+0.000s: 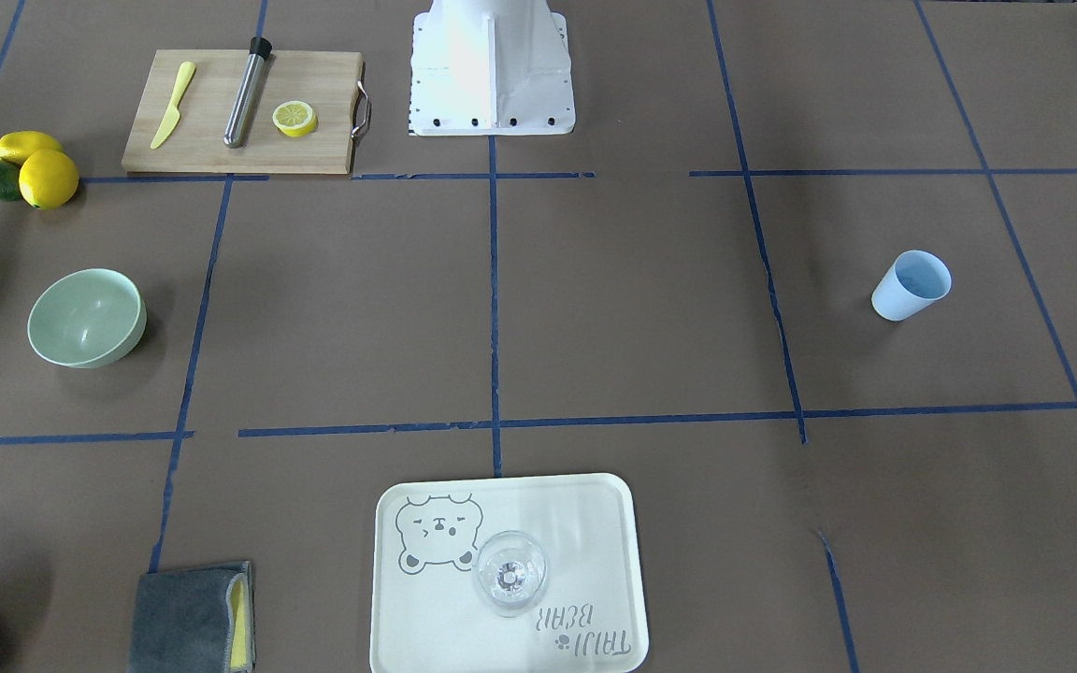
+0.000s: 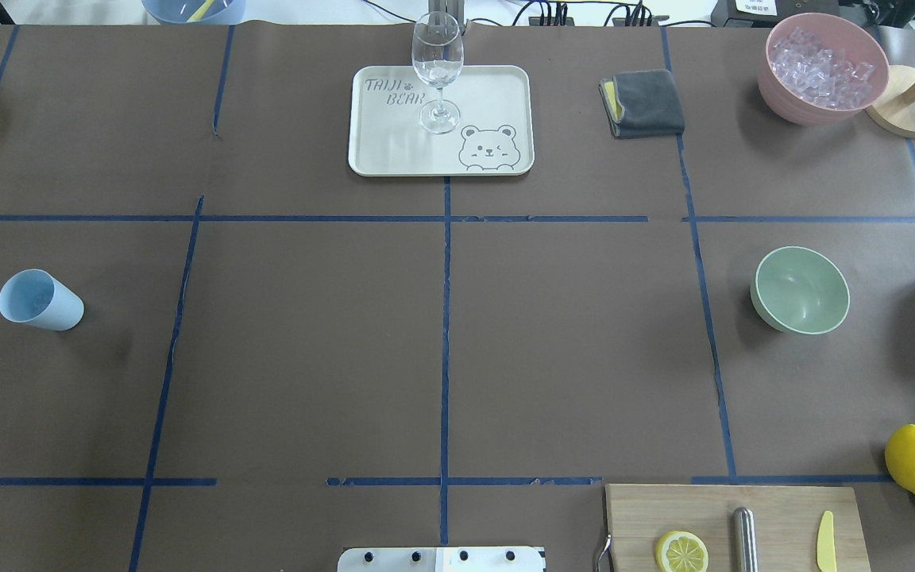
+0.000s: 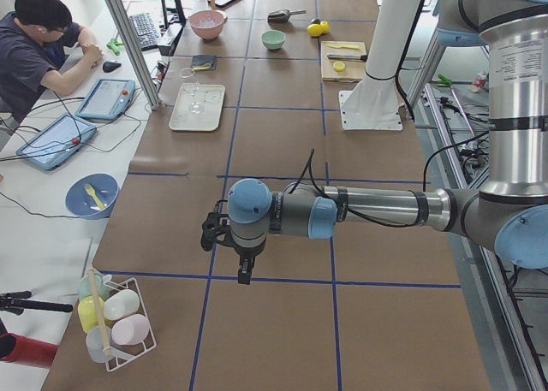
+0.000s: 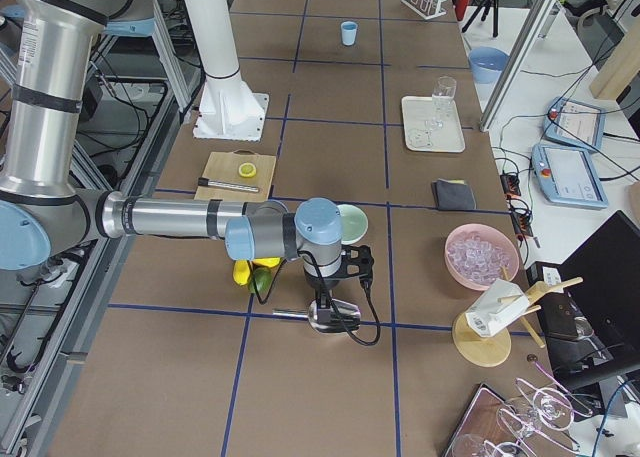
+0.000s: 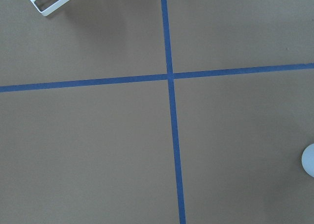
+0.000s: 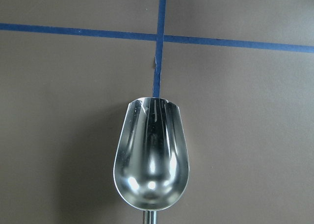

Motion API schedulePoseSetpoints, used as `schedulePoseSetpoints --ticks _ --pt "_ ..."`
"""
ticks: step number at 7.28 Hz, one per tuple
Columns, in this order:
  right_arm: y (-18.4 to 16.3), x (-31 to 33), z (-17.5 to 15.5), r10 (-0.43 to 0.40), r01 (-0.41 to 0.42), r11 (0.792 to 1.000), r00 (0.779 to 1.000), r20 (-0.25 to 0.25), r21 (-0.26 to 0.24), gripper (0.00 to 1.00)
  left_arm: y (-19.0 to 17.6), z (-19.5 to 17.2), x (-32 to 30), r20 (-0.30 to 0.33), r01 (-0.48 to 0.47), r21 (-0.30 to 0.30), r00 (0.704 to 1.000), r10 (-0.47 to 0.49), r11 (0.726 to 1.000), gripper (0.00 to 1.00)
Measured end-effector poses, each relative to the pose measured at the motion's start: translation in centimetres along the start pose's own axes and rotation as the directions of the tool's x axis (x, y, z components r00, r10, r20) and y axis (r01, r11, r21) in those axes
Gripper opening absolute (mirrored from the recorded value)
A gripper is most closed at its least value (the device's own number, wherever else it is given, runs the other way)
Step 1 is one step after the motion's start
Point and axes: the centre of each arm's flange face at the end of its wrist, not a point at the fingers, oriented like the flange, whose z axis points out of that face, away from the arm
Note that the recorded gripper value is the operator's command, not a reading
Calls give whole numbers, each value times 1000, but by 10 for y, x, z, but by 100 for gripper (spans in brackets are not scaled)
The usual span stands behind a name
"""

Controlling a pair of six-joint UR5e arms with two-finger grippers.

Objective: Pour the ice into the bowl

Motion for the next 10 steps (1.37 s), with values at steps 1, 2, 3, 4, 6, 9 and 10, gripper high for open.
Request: schedulePoseSetpoints --ticks 1,2,3,4,6,9,10 --pt "0 0 0 1 -1 1000 1000 0 0 100 0 0 0 -1 -1 0 1000 1 1000 100" --pt "0 1 1 2 -2 1000 1000 0 -1 100 -1 0 1 -1 -2 1 1000 2 1000 100" --pt "0 0 1 1 -1 1000 1000 0 -2 100 -1 0 0 -1 -1 0 1000 1 1000 100" --pt "-1 -1 1 -1 1 1000 1000 1 -1 100 0 0 0 2 1 1 1000 -1 1000 100" --pt "-4 -5 -1 -8 8 1000 1000 19 4 100 1 -5 2 9 -2 10 1000 2 1000 100" --pt "-19 -19 -13 -25 23 999 999 43 35 100 -14 -19 19 11 -44 46 999 44 998 100" --pt "-32 -29 -23 -48 45 997 998 46 61 100 -28 -29 29 13 -92 91 996 91 992 100"
